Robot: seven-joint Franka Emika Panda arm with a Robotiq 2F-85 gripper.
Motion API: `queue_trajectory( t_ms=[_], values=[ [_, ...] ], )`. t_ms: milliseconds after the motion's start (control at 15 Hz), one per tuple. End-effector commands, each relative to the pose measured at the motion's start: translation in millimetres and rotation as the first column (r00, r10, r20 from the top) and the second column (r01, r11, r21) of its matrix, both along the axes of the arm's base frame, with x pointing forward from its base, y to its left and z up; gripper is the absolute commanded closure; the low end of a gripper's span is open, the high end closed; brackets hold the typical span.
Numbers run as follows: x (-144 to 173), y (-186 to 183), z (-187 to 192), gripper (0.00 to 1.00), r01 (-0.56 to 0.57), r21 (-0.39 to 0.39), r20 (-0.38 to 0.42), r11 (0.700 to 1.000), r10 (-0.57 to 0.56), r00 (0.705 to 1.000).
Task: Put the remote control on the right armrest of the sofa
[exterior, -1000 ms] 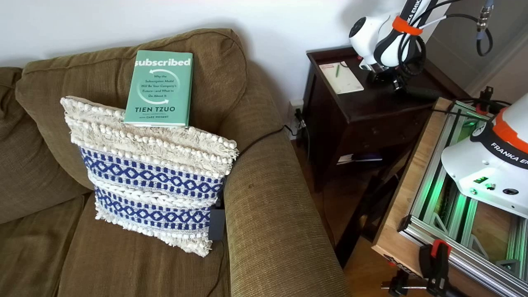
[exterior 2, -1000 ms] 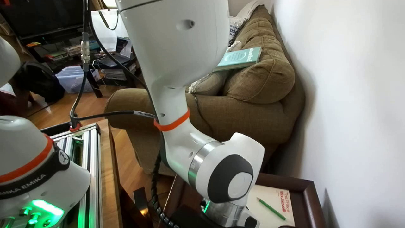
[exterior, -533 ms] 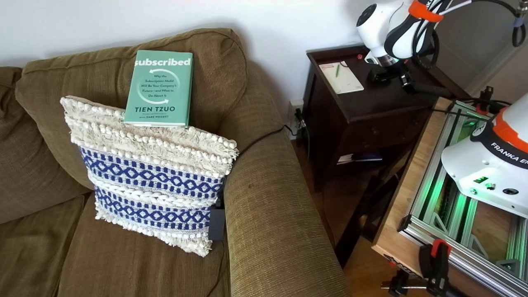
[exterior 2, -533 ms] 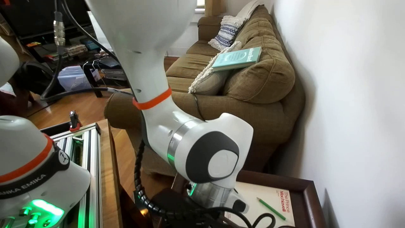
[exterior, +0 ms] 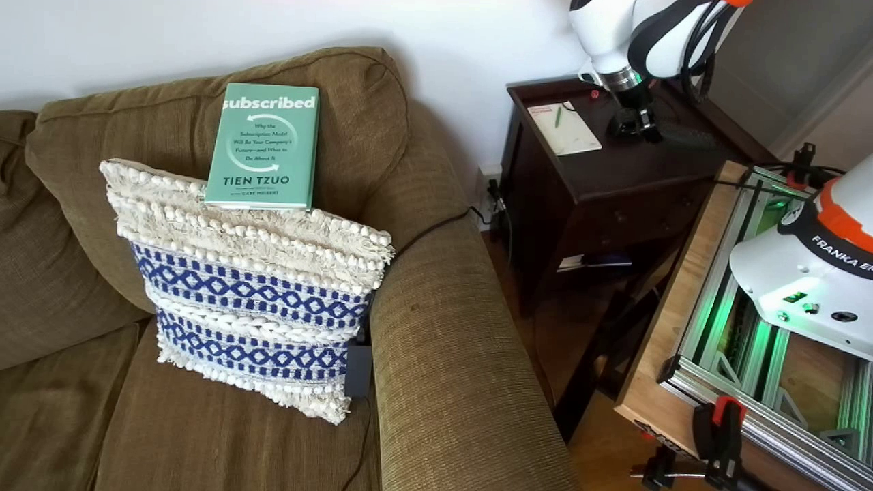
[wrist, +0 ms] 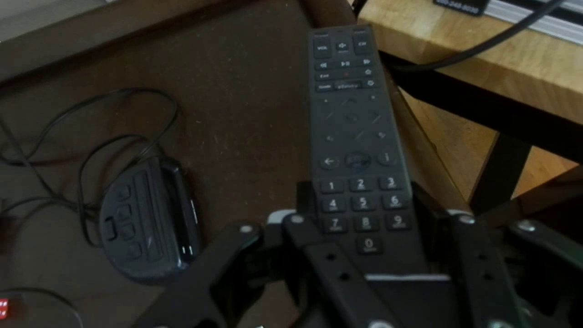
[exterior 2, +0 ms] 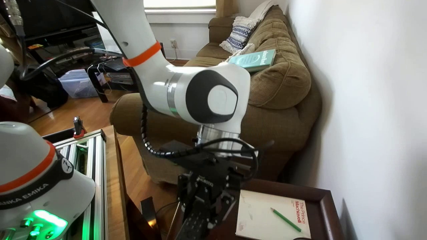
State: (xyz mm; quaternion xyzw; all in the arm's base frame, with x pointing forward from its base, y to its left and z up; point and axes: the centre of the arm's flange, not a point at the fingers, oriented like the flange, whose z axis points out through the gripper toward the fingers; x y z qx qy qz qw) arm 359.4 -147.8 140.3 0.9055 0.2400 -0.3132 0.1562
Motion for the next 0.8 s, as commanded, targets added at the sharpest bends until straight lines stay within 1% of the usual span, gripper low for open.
queue_trajectory(
  t_ms=[0, 133, 267, 467, 600, 733],
  values=[
    [12.6, 57.5, 38.1, 0.74, 0.049, -0.043, 0.011, 0.998, -0.048, 0.999],
    [23.2, 93.0, 51.6, 0.74, 0.105, -0.074, -0.023, 0.992, -0.107, 0.994],
    [33.2, 128.4, 65.3, 0.74, 0.166, -0.118, -0.077, 0.979, -0.176, 0.981],
    [50.3, 180.9, 85.0, 0.74, 0.258, -0.179, -0.151, 0.95, -0.285, 0.947],
    [64.5, 211.4, 91.9, 0.74, 0.305, -0.176, -0.156, 0.936, -0.332, 0.93],
    [82.2, 237.2, 94.4, 0.74, 0.361, -0.131, -0.136, 0.923, -0.378, 0.916]
  ],
)
